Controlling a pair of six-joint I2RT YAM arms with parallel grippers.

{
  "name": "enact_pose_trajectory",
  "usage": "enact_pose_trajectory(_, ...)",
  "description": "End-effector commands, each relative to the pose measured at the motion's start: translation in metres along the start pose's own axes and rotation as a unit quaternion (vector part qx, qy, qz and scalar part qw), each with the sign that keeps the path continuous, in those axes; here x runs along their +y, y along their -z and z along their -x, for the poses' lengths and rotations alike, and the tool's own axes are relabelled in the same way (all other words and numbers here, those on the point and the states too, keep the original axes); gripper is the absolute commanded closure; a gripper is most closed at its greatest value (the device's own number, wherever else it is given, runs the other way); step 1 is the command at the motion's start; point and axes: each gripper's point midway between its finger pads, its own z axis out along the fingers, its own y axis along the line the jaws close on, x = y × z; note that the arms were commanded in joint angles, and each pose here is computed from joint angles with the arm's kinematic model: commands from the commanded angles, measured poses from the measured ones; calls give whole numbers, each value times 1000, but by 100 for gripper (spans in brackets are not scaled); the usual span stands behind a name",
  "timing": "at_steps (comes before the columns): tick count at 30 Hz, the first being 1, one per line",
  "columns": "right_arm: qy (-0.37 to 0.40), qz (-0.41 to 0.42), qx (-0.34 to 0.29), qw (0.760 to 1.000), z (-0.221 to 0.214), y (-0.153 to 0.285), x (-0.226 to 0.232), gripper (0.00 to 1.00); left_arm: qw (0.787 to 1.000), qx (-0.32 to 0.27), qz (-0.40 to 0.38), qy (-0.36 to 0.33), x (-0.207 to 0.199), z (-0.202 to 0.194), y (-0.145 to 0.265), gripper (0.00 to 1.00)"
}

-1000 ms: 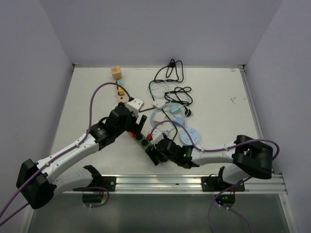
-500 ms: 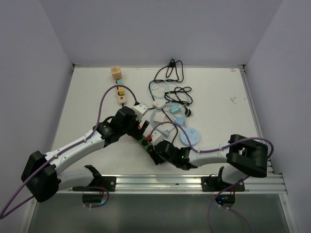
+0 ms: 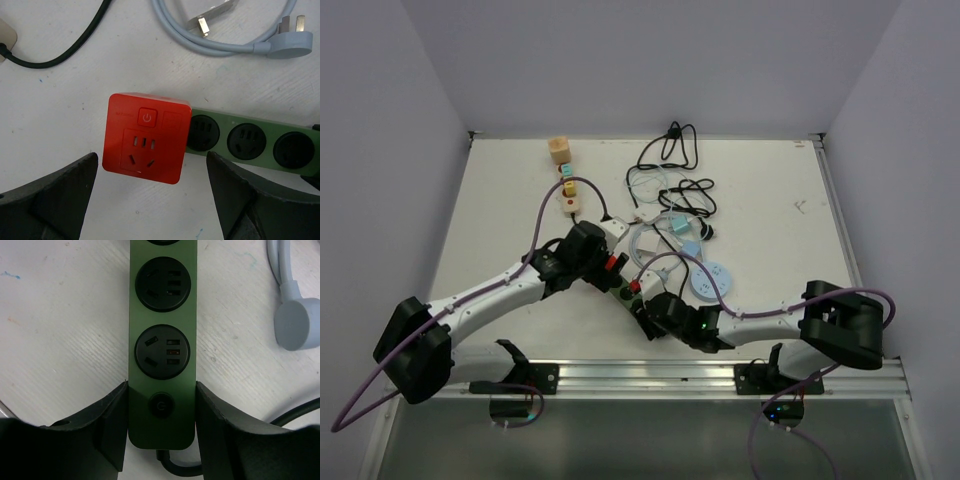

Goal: Pull the plug off the socket
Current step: Remove the plug from the socket.

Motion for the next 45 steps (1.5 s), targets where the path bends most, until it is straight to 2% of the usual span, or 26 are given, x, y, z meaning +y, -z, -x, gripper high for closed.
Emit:
enact_pose_trajectory(1, -5, -61, -4, 998, -4, 11, -29, 100, 1000, -4, 5, -11, 3, 12, 0, 7)
enact_pose_trajectory(11, 4, -28, 10, 1000, -15, 1, -16, 100, 1000, -20, -6, -12, 0, 21, -3, 11)
enact_pose_trajectory(17, 0, -19, 7, 1000, -15, -1, -13, 100, 999, -24, -38, -12, -13, 26, -11, 14)
enact_pose_trajectory(22, 2, -12, 8, 1000, -14, -2, -10, 100, 1000, 3, -24, -15, -10, 23, -24, 17)
enact_pose_trajectory(29, 5, -10, 11, 1000, -17, -2, -10, 100, 1000, -8, -4, -12, -1, 28, -24, 21)
enact_pose_trajectory(32, 6, -8, 12, 1000, -18, -2, -9, 100, 1000, -20, 1, -8, 2, 32, -20, 30)
enact_pose_trajectory(33, 6, -8, 14, 1000, -18, -3, -9, 100, 1000, -24, -1, -6, 2, 34, -19, 42)
enact_pose_trajectory(35, 8, -9, 17, 1000, -20, -3, -8, 100, 1000, -26, -4, -5, 2, 35, -19, 54)
enact_pose_trajectory(36, 6, -9, 17, 1000, -19, -4, -8, 100, 1000, -24, -6, -3, 2, 34, -19, 66)
enact_pose_trajectory(42, 8, 1, 27, 1000, -24, -6, -4, 100, 1000, -15, -4, -5, 3, 33, -20, 92)
enact_pose_trajectory(45, 14, 3, 40, 999, -28, -9, -2, 100, 1000, -7, 9, -5, 7, 30, -21, 100)
